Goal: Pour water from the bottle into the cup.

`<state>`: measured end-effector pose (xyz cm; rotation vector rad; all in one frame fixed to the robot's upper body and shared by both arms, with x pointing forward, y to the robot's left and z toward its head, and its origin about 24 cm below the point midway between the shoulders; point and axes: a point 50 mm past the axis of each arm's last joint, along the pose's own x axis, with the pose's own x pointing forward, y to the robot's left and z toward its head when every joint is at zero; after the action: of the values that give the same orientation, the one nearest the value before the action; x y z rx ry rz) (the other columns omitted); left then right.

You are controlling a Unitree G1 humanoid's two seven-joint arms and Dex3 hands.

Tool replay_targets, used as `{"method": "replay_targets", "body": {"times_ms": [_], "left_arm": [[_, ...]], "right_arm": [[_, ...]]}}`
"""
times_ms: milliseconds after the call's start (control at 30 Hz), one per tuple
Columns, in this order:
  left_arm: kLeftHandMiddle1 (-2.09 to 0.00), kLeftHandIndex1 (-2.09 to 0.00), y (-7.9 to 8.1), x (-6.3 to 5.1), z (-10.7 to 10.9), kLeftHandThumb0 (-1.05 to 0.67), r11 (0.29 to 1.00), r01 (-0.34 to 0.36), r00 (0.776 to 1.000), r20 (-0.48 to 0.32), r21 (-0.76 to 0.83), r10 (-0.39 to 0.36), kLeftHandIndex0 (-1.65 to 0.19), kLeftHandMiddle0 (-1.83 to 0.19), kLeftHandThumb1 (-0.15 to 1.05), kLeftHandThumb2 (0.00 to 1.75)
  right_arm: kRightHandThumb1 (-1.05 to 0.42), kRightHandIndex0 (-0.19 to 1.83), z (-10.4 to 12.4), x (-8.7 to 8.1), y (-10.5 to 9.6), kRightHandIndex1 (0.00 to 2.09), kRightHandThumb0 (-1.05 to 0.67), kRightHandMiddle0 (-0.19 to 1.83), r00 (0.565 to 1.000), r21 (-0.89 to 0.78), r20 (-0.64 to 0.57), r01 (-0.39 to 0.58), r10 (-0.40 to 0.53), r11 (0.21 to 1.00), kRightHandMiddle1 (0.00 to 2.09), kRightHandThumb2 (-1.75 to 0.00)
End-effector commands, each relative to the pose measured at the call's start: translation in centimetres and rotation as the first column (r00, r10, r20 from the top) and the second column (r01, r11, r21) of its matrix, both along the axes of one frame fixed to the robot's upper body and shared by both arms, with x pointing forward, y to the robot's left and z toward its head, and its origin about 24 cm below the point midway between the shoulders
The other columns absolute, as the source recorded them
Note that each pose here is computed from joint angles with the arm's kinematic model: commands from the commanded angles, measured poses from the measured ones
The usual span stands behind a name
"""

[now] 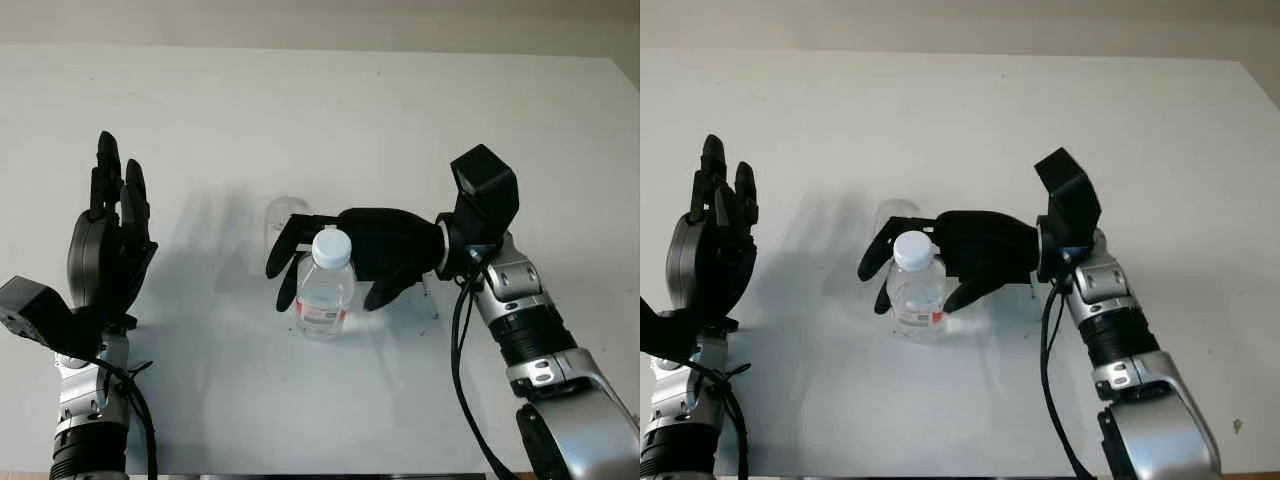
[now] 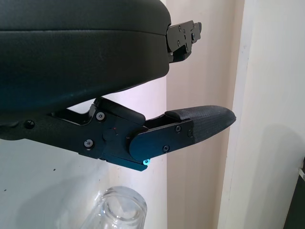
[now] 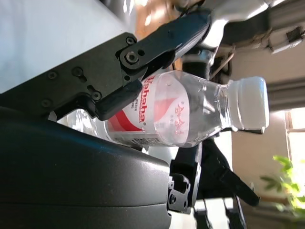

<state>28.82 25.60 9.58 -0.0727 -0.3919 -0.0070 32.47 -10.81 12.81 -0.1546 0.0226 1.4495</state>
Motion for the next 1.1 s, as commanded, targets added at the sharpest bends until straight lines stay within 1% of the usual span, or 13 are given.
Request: {"method": "replay_targets", "body": {"times_ms": [0,67,100,133,200,333,433,467,667,833,900,1000,1067], "left_arm": [[0.00,0.00,0.0,-0.2,-0.1,-0.69,1.000,-0.005,1.000,0.001,0.002,0.005,0.19,0.19,1.05,0.65],[0.00,0.00,0.0,-0.2,-0.2,-0.70,1.000,-0.004,1.000,0.001,-0.001,0.004,0.19,0.19,1.05,0.65],[0.00,0.00,0.0,-0.2,-0.2,-0.70,1.000,-0.003,1.000,0.001,-0.001,0.003,0.19,0.19,1.05,0.64],[0.00,0.00,0.0,-0.2,-0.2,-0.70,1.000,-0.002,1.000,0.002,0.001,0.002,0.19,0.19,1.05,0.64],[0.00,0.00,0.0,-0.2,-0.2,-0.70,1.000,-0.001,1.000,0.000,0.001,0.001,0.19,0.19,1.05,0.64],[0.00,0.00,0.0,-0.2,-0.2,-0.70,1.000,0.001,1.000,0.000,0.004,-0.001,0.19,0.19,1.05,0.64],[0.00,0.00,0.0,-0.1,-0.1,-0.69,1.000,0.002,1.000,0.002,0.002,-0.002,0.19,0.19,1.05,0.65],[0.00,0.00,0.0,-0.1,-0.2,-0.69,1.000,0.003,1.000,0.002,0.000,-0.003,0.19,0.19,1.05,0.65],[0.00,0.00,0.0,-0.1,-0.2,-0.69,1.000,-0.001,1.000,0.003,0.003,0.001,0.19,0.19,1.05,0.64],[0.00,0.00,0.0,-0.2,-0.2,-0.70,1.000,0.002,1.000,0.003,0.003,-0.002,0.19,0.19,1.05,0.65],[0.00,0.00,0.0,-0.2,-0.2,-0.70,1.000,0.000,1.000,0.002,0.004,0.000,0.19,0.19,1.05,0.64],[0.00,0.00,0.0,-0.3,-0.3,-0.70,1.000,-0.003,1.000,-0.001,0.004,0.003,0.19,0.19,1.05,0.64],[0.00,0.00,0.0,-0.3,-0.3,-0.70,1.000,-0.004,1.000,-0.002,0.002,0.004,0.19,0.19,1.05,0.64]], "right_arm": [[-0.78,0.31,0.0,-0.6,0.2,1.66,-0.52,0.16,0.998,0.032,0.051,0.043,-0.044,0.999,1.70,-0.05],[-0.80,0.46,0.2,-1.2,0.5,1.87,-0.47,0.31,0.987,0.070,0.110,0.107,-0.114,0.992,1.86,-0.06],[-0.83,0.58,0.3,-1.5,0.6,2.00,-0.48,0.45,0.980,0.093,0.142,0.130,-0.143,0.987,1.98,-0.06],[-0.84,0.67,0.5,-1.9,0.6,2.05,-0.47,0.53,0.968,0.111,0.188,0.149,-0.168,0.983,2.04,-0.06],[-0.88,0.90,0.8,-2.5,0.9,2.08,-0.48,0.77,0.946,0.144,0.262,0.158,-0.192,0.977,2.08,-0.06],[-0.94,1.23,1.3,-3.6,1.2,2.09,-0.49,1.10,0.890,0.189,0.401,0.151,-0.217,0.970,2.09,-0.06],[-1.01,1.48,1.4,-4.1,1.3,2.09,-0.48,1.36,0.862,0.202,0.450,0.157,-0.234,0.967,2.09,-0.08],[-1.03,1.53,1.5,-4.2,1.3,2.09,-0.47,1.42,0.857,0.206,0.456,0.162,-0.241,0.965,2.09,-0.09],[-1.05,1.67,1.3,-4.2,1.0,2.09,-0.40,1.58,0.849,0.258,0.437,0.200,-0.299,0.945,2.09,-0.24],[-1.05,1.68,1.3,-3.6,0.7,2.09,-0.40,1.56,0.835,0.292,0.393,0.284,-0.385,0.913,2.09,-0.33],[-1.05,1.75,1.4,-3.3,0.5,2.09,-0.40,1.60,0.829,0.329,0.352,0.326,-0.435,0.886,2.09,-0.35],[-1.05,1.82,1.7,-2.5,-0.3,2.09,-0.42,1.74,0.808,0.383,0.275,0.405,-0.521,0.830,2.09,-0.36],[-1.05,1.83,2.1,-1.7,-0.9,2.09,-0.41,1.81,0.807,0.435,0.184,0.446,-0.562,0.782,2.09,-0.39]]}}
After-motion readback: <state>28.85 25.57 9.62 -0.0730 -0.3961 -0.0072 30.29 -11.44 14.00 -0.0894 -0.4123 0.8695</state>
